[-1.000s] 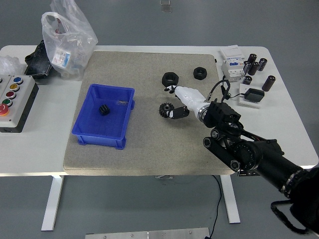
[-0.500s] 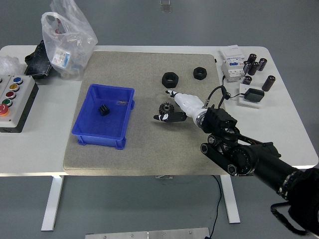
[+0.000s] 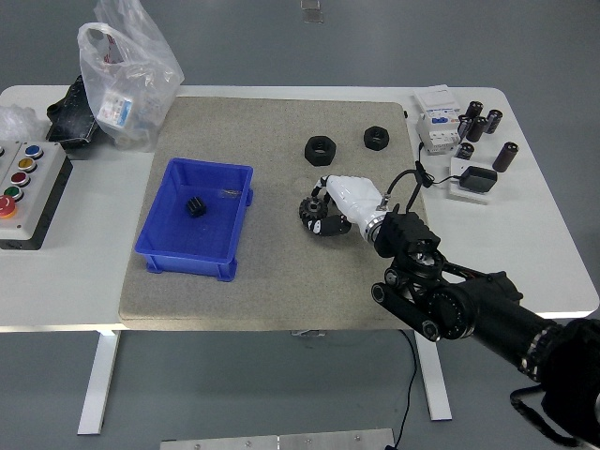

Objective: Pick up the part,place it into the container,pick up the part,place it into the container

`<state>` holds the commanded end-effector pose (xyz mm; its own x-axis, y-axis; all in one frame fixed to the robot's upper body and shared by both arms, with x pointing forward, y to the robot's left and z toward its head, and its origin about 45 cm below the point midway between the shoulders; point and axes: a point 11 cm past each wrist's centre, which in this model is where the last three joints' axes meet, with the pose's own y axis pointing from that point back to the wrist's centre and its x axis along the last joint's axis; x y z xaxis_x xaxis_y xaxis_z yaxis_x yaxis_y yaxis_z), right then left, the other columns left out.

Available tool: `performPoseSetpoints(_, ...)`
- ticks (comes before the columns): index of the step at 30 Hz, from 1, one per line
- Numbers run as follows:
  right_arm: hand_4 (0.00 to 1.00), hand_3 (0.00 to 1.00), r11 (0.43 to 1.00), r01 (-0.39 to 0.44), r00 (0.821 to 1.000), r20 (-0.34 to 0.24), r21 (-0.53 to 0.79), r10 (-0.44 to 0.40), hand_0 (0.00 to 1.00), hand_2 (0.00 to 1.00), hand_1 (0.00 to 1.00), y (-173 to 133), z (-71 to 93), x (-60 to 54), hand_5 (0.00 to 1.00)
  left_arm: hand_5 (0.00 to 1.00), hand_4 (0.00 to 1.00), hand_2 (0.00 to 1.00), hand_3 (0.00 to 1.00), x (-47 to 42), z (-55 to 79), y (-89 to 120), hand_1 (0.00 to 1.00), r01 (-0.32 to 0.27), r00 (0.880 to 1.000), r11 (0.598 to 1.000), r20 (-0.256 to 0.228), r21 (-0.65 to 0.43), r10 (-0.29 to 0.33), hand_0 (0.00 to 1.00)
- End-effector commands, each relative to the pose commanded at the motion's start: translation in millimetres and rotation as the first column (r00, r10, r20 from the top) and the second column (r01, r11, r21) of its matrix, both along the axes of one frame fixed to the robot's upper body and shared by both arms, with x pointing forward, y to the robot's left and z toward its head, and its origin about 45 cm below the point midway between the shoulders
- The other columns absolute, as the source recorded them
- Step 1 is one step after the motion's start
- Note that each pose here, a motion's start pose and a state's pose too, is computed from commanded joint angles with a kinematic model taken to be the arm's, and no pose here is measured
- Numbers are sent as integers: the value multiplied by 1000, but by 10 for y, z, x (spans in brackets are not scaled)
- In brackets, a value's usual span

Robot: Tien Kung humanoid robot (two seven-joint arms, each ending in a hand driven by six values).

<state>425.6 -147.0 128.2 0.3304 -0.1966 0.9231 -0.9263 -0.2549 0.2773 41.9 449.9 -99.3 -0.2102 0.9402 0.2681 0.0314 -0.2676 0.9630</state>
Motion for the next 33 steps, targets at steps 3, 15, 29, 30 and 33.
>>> performPoseSetpoints(3,302,483,1000,-8,1000,11,-13,8,367,387,519,6,-14,-18,2,228,618,560,707,-2,-2,-4,546,0,1000,1000,0,-1,0,661)
performPoseSetpoints(15,247,465,992,-120,980,167,40,111,362,378,513,283,514,-15,2,227,616,561,707,-10,-5,-9,546,-3,1000,1000,0,-1,3,661)
performPoseSetpoints(29,535,555,863,-487,859,249,131,447,398,544,535,1388,823,-700,7,230,618,561,708,5,1,-1,546,-3,1000,1000,1,-1,3,661)
performPoseSetpoints(30,535,555,861,-490,858,248,133,450,398,544,535,1394,812,-713,7,230,618,561,708,4,1,0,546,-3,1000,1000,0,-1,3,661)
performPoseSetpoints(33,470,620,860,-488,862,235,148,449,389,599,564,1389,774,-729,52,233,619,561,708,5,1,0,545,-2,1000,1000,-2,0,2,661)
